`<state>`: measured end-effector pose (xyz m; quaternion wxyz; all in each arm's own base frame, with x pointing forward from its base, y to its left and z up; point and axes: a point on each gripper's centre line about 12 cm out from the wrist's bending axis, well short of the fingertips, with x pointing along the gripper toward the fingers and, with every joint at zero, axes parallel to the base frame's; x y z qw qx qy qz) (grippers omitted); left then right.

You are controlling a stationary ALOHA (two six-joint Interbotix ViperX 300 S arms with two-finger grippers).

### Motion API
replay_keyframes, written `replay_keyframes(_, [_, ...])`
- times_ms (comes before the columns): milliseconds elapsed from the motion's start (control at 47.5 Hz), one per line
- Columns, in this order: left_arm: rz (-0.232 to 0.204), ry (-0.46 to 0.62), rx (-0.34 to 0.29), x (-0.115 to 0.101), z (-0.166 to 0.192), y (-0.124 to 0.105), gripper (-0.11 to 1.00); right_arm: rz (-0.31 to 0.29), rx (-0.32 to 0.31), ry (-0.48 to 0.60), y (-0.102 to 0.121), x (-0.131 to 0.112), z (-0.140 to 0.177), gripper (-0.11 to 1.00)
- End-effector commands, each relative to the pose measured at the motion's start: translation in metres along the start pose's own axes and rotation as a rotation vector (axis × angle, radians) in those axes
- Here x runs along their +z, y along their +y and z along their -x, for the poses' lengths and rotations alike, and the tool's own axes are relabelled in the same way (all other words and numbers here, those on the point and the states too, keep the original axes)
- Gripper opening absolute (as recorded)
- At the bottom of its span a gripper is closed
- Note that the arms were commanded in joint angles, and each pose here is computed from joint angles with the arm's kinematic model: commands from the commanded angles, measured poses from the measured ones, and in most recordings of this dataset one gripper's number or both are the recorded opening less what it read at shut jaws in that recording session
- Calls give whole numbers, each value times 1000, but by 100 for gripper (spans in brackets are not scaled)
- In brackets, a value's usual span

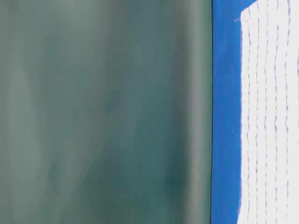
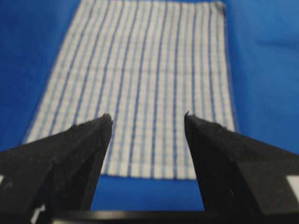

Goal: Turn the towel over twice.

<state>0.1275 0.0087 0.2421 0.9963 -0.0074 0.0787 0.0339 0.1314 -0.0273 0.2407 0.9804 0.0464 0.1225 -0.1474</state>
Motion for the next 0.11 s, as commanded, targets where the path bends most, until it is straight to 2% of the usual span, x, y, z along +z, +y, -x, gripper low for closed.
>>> replay_keyframes(0, [7, -12, 3, 0, -1, 0, 58, -4, 20, -4, 3, -1, -1, 54])
replay_keyframes(84, [9, -8, 1, -3, -1, 0, 58, -17, 31, 1, 4, -5, -2, 52])
